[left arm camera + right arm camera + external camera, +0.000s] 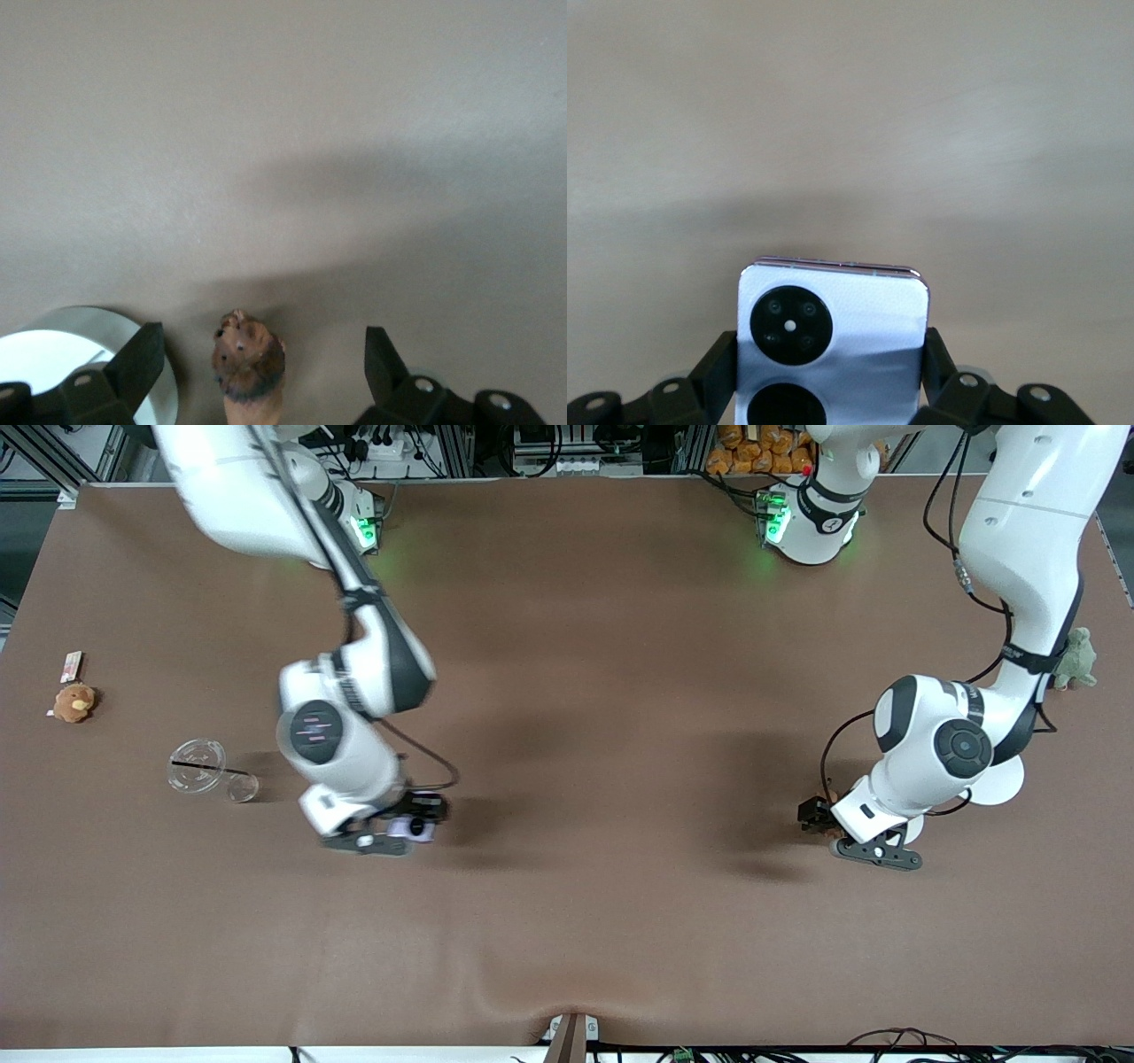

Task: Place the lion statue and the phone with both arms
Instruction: 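Set the lion by the lamp while the right gripper carries the phone, then lower the phone beside the glass cup while the left gripper withdraws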

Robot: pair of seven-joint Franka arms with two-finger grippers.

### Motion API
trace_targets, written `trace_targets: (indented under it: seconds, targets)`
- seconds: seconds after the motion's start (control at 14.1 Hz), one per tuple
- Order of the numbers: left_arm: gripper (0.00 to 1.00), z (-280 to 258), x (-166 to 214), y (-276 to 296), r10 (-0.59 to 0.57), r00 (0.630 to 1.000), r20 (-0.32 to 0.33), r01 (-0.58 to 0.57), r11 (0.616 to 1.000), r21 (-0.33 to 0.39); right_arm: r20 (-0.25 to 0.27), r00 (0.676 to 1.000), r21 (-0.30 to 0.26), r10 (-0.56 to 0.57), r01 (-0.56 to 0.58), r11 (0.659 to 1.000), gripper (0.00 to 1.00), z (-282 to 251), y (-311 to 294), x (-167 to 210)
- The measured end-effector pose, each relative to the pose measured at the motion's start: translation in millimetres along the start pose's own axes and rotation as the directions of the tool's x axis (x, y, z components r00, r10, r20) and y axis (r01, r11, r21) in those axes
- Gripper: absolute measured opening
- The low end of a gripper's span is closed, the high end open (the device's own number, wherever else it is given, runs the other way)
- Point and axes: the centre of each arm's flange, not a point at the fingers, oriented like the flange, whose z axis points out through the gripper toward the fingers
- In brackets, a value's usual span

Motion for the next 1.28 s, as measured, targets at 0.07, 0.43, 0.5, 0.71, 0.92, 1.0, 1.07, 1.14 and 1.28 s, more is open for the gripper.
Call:
trace_targets:
  seconds: [0.07,0.43,0.5,0.71,0.92,1.0,1.07,1.14,1.28]
  targets:
    - [1.0,-19,5,4,-0.002,1.0,0.009,0.002,1.0,0.008,0.004,1.0,-0.001,-0.011,0.011,1.0,0.86,-13,22,7]
    - [1.0,-124,22,40,-0.022,0.999,0.023,0.021,0.999,0.044,0.072,0.992,-0.009,-0.105,0.106,0.994,0.86,-20,153,32]
    - [1.0,-142,24,45,-0.02,0.999,0.026,0.018,0.998,0.052,0.091,0.989,-0.008,-0.115,0.116,0.993,0.86,-13,178,33]
    - [1.0,-195,26,52,-0.022,0.999,0.044,0.018,0.997,0.076,0.16,0.979,-0.001,-0.129,0.131,0.991,0.86,24,223,27]
    - [1.0,-248,27,48,-0.044,0.996,0.079,0.036,0.995,0.097,0.241,0.963,0.0,-0.119,0.123,0.992,0.86,72,230,15]
    - [1.0,-264,26,46,-0.052,0.995,0.087,0.043,0.994,0.104,0.269,0.956,0.0,-0.118,0.122,0.992,0.86,88,231,9]
    - [1.0,-279,25,45,-0.058,0.995,0.086,0.048,0.993,0.109,0.291,0.95,0.0,-0.117,0.122,0.993,0.86,102,232,5]
    - [1.0,-295,23,45,-0.062,0.995,0.078,0.053,0.992,0.113,0.308,0.944,0.002,-0.115,0.12,0.993,0.86,113,232,2]
    - [1.0,-326,14,50,-0.073,0.995,0.063,0.067,0.993,0.099,0.325,0.94,0.017,-0.104,0.105,0.994,0.86,125,231,-1]
